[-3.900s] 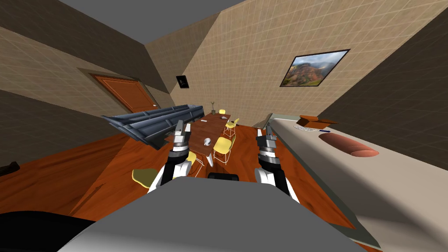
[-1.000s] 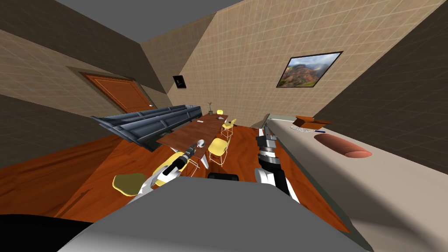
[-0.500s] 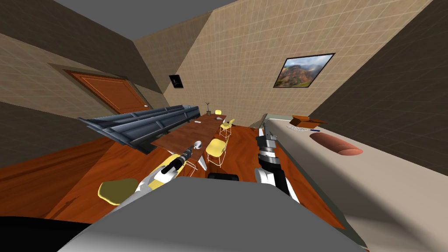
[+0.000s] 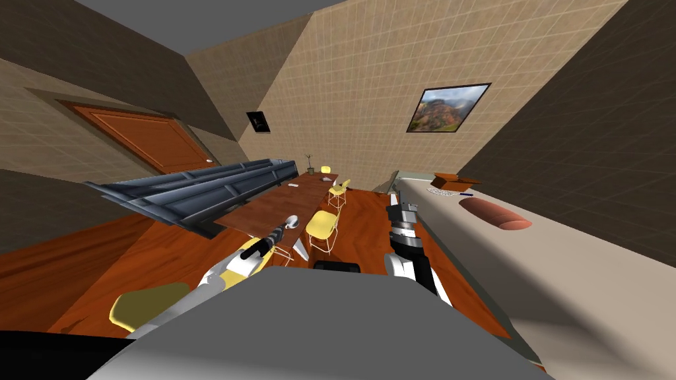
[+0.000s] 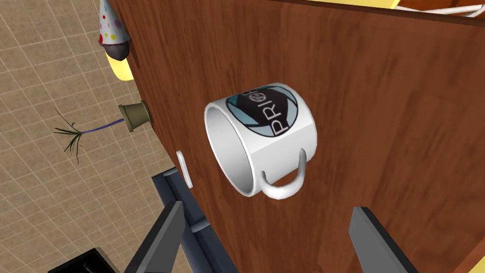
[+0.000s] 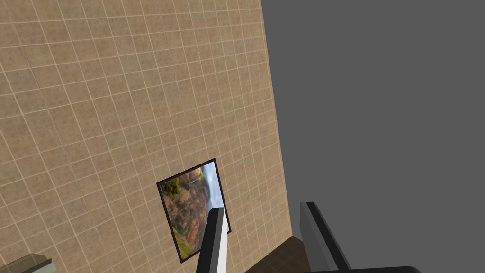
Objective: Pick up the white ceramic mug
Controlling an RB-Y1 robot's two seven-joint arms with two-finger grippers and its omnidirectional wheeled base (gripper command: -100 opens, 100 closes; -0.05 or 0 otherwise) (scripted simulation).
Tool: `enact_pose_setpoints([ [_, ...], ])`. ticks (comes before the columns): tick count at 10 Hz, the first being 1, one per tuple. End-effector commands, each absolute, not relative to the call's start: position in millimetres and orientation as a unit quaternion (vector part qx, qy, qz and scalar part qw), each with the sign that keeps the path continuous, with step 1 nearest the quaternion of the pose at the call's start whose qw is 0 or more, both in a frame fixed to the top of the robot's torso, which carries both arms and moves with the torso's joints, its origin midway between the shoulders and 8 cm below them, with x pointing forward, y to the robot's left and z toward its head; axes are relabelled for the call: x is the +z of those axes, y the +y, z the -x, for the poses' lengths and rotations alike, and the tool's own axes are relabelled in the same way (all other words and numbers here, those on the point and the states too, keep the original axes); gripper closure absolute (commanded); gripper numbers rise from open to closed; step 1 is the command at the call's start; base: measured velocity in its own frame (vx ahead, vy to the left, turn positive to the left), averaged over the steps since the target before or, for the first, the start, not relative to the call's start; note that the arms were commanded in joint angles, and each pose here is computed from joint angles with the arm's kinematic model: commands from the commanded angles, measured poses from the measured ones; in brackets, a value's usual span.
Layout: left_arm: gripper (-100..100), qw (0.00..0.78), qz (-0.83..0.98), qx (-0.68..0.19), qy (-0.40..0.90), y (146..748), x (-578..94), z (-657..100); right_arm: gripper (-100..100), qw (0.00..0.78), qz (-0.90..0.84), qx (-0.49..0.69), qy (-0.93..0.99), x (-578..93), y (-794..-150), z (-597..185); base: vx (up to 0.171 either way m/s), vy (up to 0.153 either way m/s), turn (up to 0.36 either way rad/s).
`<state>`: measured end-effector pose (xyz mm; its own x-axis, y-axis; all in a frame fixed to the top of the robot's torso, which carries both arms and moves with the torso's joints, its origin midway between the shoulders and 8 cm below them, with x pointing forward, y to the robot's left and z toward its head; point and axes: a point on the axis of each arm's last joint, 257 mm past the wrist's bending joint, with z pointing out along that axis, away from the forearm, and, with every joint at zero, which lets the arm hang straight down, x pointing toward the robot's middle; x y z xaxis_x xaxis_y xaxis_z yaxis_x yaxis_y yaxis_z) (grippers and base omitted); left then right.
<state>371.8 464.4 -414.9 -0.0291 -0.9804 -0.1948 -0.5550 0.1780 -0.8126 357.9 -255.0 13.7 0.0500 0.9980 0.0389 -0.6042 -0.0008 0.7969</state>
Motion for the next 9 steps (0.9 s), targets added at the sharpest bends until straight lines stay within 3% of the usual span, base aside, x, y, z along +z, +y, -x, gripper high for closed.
enact_pose_setpoints([
  [1, -100, 0.377, 0.602, -0.247, 0.659, 488, -428, -361, 0, 0.643, -0.335, 0.623, 0.294, 14, -255, -358, 0.069, -0.060, -0.098],
  [9, -100, 0.355, 0.662, -0.173, 0.637, 555, -452, -332, 0, 0.643, -0.335, 0.623, 0.294, 14, -255, -358, 0.062, -0.049, -0.071],
])
